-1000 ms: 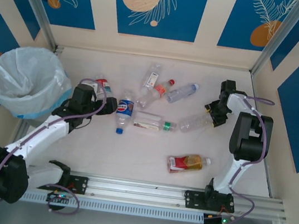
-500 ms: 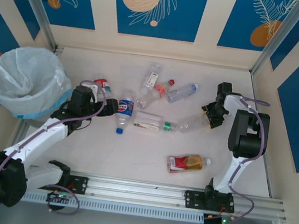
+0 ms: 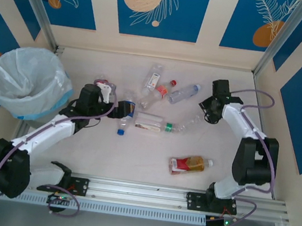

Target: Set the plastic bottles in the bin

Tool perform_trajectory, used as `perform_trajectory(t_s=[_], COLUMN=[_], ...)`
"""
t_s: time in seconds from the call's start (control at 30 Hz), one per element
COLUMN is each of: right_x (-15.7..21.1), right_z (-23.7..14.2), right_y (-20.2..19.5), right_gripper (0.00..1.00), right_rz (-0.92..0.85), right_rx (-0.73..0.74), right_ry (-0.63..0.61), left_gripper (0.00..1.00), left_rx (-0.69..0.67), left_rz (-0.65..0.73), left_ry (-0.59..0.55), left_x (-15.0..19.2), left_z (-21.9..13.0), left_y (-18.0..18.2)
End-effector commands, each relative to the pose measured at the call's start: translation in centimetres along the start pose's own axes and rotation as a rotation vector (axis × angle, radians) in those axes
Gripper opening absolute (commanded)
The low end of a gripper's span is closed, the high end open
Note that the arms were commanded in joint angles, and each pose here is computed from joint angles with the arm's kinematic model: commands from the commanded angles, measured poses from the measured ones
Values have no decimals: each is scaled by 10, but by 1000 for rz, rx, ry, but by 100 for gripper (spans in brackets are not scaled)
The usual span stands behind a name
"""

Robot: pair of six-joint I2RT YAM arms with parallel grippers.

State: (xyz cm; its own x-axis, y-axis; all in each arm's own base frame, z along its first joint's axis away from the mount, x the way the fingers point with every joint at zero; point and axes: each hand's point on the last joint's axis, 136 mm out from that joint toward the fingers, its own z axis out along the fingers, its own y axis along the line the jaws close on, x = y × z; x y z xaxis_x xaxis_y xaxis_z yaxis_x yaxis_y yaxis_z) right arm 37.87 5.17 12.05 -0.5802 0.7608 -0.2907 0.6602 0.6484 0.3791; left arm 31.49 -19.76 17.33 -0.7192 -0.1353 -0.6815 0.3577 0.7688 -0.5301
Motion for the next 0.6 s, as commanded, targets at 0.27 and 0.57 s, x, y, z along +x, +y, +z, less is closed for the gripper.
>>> perform_trajectory(t_s=[0.27,0.57], right_x=[60,107], right_z=[-76,-118], right_y=[98,149], right_gripper=[37,38], right_rz=[-316,-416], right_rx=[-312,-555], right_ry=[-167,-116], left_gripper=[99,99], left_rx=[473,464], left_rz=[194,316], left_ry=[51,34], left_x=[-18,-12], left_z=[24,39], left_y=[-121,-145])
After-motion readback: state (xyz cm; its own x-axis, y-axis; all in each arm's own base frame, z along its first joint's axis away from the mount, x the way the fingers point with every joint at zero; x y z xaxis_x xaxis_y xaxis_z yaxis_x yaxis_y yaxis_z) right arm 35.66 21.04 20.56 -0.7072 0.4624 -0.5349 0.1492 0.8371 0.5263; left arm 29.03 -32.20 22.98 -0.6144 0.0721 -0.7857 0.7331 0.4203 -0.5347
